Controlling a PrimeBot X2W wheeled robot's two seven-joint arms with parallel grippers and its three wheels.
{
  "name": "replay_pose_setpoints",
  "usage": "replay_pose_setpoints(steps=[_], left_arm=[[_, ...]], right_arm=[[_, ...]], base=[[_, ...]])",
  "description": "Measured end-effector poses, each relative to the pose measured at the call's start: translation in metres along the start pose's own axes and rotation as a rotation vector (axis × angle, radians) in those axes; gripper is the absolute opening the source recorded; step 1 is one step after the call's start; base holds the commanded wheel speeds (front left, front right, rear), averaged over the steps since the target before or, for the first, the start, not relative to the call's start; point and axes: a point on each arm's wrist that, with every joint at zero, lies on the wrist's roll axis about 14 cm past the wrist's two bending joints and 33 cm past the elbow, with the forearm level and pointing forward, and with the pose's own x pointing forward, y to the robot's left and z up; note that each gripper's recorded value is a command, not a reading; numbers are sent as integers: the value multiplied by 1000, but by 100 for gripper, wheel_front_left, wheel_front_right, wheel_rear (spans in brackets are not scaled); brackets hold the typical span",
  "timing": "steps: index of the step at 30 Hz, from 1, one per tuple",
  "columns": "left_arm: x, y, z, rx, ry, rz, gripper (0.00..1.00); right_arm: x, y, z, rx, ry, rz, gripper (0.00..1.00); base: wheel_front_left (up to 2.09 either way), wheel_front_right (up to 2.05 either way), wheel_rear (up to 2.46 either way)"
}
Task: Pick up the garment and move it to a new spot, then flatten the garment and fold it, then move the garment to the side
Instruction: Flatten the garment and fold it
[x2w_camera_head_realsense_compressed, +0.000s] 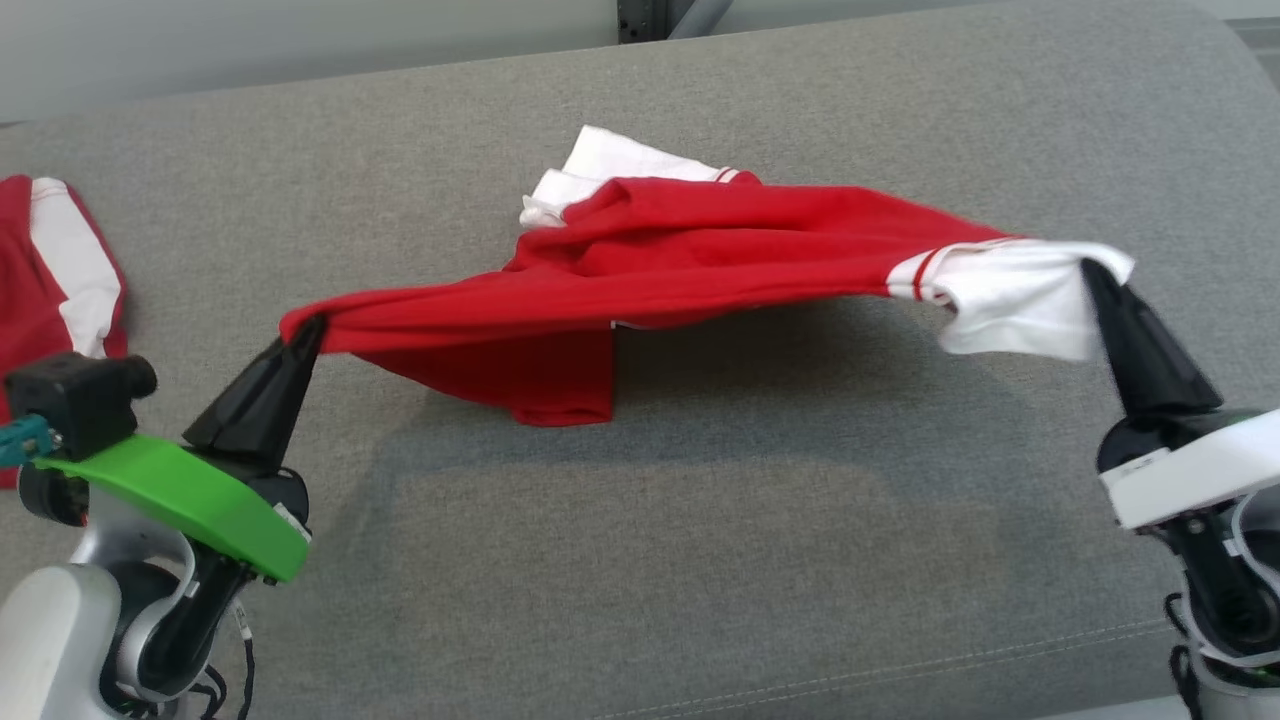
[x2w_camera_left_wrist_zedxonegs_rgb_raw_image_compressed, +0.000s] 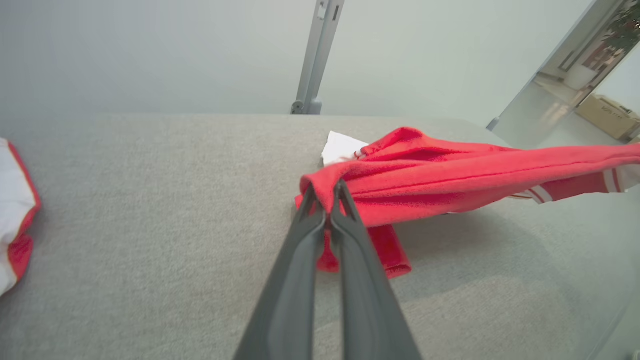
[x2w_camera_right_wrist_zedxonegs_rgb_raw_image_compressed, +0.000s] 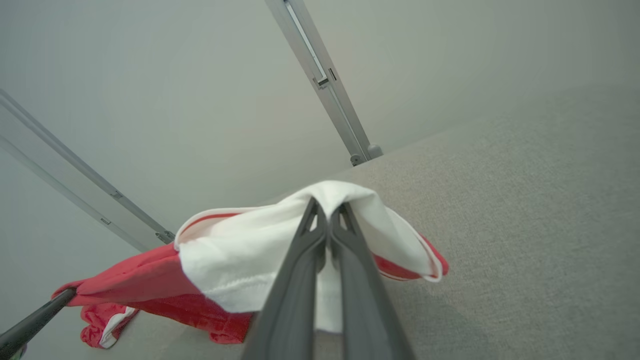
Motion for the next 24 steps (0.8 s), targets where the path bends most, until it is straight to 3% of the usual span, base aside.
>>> replay_pose_setpoints(steps=[11,18,24], left_arm=[[-2,-110,159,99,-299,-302,0],[50,-95,195,199,-269,-234,0],[123,-36,197,211,-234,-71,0]], right_arm=[[-22,58,187,-204,-387,166,0],[33,54,226,-257,-387,145,0],[120,49,207,-226,-313,120,0]], base=[[0,0,0],[0,0,0],[0,0,0]])
